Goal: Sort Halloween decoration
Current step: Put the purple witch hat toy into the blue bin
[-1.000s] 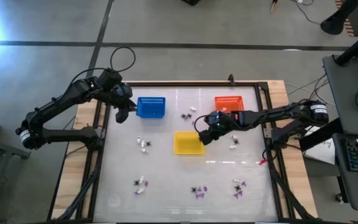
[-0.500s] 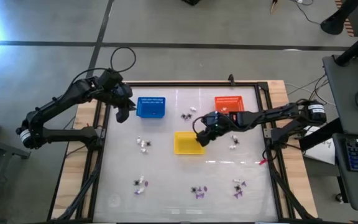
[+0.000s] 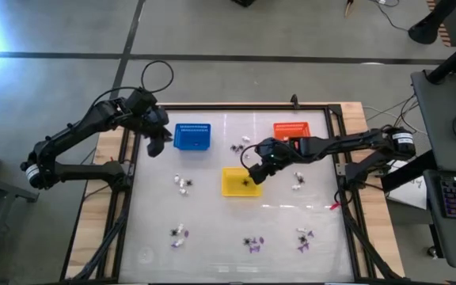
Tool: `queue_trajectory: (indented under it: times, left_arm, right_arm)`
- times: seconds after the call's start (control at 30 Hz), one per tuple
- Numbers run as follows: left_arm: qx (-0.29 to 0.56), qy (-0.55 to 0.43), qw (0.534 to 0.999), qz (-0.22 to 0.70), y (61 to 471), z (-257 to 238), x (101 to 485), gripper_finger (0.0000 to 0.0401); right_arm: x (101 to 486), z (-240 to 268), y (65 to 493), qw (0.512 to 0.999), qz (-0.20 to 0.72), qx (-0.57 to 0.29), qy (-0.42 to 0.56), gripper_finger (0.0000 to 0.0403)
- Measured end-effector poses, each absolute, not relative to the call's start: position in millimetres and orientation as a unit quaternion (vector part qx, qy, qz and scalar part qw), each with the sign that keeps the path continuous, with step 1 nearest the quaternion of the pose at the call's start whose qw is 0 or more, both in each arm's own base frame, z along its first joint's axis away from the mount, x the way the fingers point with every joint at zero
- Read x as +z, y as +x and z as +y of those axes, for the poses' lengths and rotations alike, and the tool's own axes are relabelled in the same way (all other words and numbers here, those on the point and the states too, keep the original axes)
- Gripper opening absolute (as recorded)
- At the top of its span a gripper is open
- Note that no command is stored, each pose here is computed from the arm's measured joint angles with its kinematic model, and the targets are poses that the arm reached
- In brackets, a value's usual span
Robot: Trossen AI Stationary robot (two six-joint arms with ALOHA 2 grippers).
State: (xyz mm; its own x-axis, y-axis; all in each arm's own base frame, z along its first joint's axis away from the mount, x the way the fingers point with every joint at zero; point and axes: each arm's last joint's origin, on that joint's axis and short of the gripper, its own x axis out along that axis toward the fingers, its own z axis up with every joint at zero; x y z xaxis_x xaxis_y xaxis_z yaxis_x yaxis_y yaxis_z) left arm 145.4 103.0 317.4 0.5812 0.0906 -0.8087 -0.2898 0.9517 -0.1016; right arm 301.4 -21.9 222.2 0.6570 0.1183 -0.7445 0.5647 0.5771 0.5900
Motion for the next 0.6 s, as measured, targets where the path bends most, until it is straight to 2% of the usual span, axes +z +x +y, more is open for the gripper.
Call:
queue_trajectory:
  times: [0.3, 0.6]
  left_arm:
    - [0.105, -0.117, 0.876, 0.456, 144.2, 102.1, 315.7, 0.0082]
    - [0.106, -0.118, 0.876, 0.456, 144.3, 102.2, 315.7, 0.0082]
  right_arm:
    - [261.3, -32.8, 303.0, 0.821, 0.397, -0.218, 0.348, 0.0111]
    - [283.7, -52.6, 306.3, 0.847, 0.372, -0.216, 0.312, 0.011]
